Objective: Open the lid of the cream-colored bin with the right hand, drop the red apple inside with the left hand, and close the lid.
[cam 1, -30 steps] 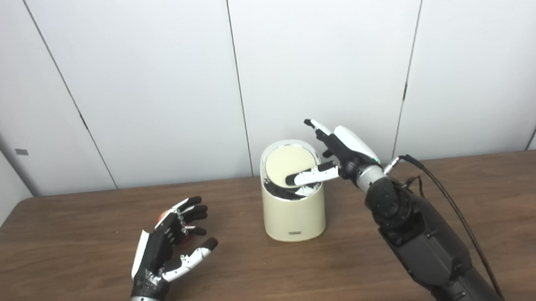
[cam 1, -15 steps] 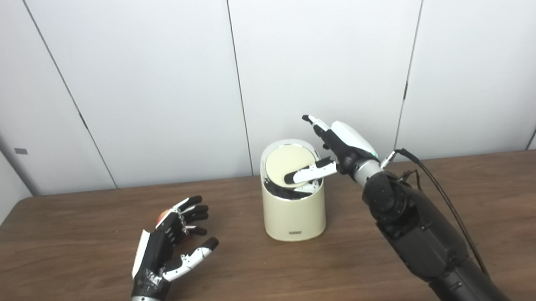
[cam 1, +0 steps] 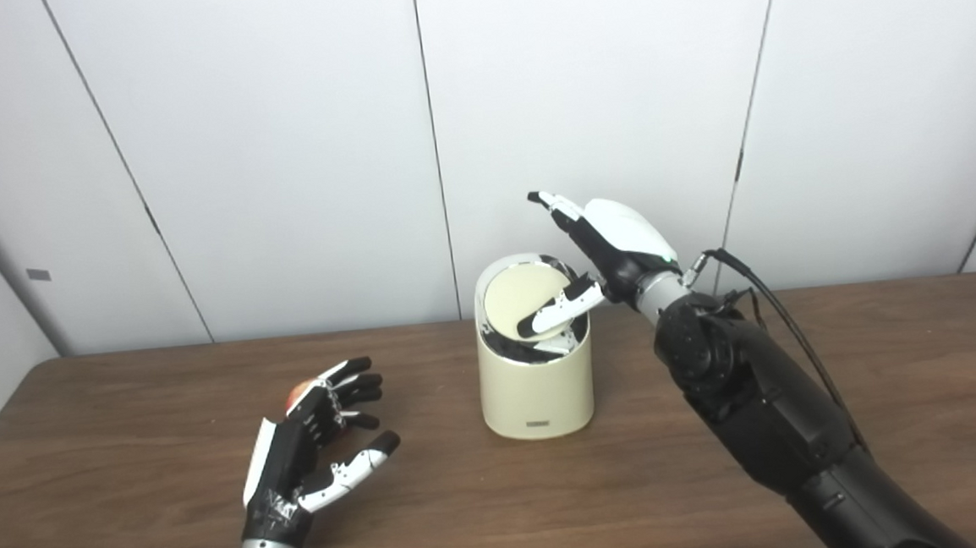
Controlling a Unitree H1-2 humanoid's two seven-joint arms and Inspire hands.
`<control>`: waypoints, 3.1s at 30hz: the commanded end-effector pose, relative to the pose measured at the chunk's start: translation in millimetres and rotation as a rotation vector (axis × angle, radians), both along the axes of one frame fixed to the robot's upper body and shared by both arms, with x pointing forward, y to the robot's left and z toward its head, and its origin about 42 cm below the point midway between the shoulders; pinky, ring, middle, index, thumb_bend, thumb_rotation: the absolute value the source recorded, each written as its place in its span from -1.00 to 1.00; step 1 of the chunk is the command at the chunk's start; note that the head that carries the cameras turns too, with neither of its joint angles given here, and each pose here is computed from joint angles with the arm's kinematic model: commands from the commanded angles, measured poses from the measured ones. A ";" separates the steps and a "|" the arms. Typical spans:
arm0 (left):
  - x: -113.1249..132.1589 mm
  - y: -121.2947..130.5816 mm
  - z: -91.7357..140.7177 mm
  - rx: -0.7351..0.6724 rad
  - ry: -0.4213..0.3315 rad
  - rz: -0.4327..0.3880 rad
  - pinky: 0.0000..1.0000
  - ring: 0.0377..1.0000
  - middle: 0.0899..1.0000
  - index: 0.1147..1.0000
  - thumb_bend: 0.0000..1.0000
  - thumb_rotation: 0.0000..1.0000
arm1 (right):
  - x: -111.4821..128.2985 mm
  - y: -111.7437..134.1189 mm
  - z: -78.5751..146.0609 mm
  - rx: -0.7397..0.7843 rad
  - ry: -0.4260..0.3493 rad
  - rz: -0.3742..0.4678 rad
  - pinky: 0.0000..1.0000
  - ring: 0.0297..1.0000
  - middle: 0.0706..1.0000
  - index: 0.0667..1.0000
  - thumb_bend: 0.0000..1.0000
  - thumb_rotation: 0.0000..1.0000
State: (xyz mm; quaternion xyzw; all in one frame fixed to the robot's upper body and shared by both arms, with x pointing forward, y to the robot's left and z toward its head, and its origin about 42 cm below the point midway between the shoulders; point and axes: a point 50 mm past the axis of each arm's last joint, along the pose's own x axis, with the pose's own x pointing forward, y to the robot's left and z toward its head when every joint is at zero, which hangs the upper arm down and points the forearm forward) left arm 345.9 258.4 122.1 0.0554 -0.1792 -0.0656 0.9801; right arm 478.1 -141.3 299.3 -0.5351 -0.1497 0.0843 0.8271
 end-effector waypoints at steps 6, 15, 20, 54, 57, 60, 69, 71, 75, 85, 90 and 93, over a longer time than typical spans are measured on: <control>-16.6 -9.4 -19.7 -0.040 0.055 -0.002 0.19 0.47 0.48 0.58 0.37 -0.61 | -1.5 -5.2 -3.2 -0.155 -0.051 -0.022 0.65 0.83 0.89 0.88 0.79 -0.50; -15.8 -7.3 -20.8 -0.040 0.061 -0.002 0.20 0.48 0.48 0.58 0.39 -0.61 | -6.8 -6.9 4.1 -0.042 -0.059 0.005 0.72 0.84 0.89 0.86 0.70 -0.45; -14.4 -7.9 -21.5 -0.038 0.065 -0.008 0.20 0.48 0.48 0.59 0.37 -0.61 | -7.3 -12.5 5.6 -0.014 -0.048 -0.001 0.73 0.83 0.87 0.85 0.68 -0.46; -12.7 -9.6 -21.3 -0.035 0.063 -0.009 0.18 0.47 0.47 0.58 0.36 -0.66 | -30.9 -36.0 37.6 0.278 -0.074 0.019 0.42 0.69 0.80 0.77 0.63 -0.58; -12.6 -9.8 -21.6 -0.031 0.064 -0.009 0.19 0.47 0.47 0.58 0.36 -0.65 | -36.9 -49.4 47.8 0.355 -0.085 0.023 0.37 0.69 0.83 0.79 0.60 -0.53; -12.4 -10.7 -21.4 -0.033 0.066 -0.010 0.19 0.47 0.47 0.58 0.36 -0.66 | -40.0 -63.2 51.2 0.407 -0.106 0.001 0.33 0.66 0.81 0.77 0.60 -0.50; -12.0 -11.5 -21.3 -0.041 0.064 -0.016 0.17 0.46 0.47 0.58 0.35 -0.69 | -46.1 -94.1 22.8 0.470 -0.083 -0.043 0.42 0.72 0.80 0.72 0.58 -0.55; -11.6 -11.8 -22.2 -0.045 0.065 -0.016 0.18 0.46 0.47 0.59 0.36 -0.69 | -44.9 -95.4 16.7 0.481 -0.078 -0.041 0.46 0.76 0.82 0.71 0.59 -0.52; -11.5 -12.4 -21.9 -0.040 0.060 -0.015 0.16 0.46 0.47 0.60 0.36 -0.66 | -49.3 -101.7 3.3 0.486 -0.038 -0.043 0.58 0.78 0.82 0.73 0.63 -0.41; -12.0 -12.6 -19.5 -0.042 0.051 -0.010 0.15 0.43 0.46 0.59 0.35 -0.71 | -82.2 -115.9 -55.3 0.619 0.020 0.030 0.42 0.66 0.78 0.76 0.66 -0.49; -12.5 -11.1 -19.0 -0.042 0.044 -0.004 0.13 0.43 0.46 0.58 0.33 -0.75 | -103.0 -118.4 -82.1 0.684 0.034 0.015 0.38 0.61 0.78 0.75 0.62 -0.52; -12.8 -9.8 -17.6 -0.035 0.032 0.000 0.14 0.42 0.46 0.56 0.35 -0.69 | -112.9 -119.5 -92.4 0.706 0.036 0.009 0.40 0.61 0.79 0.75 0.59 -0.55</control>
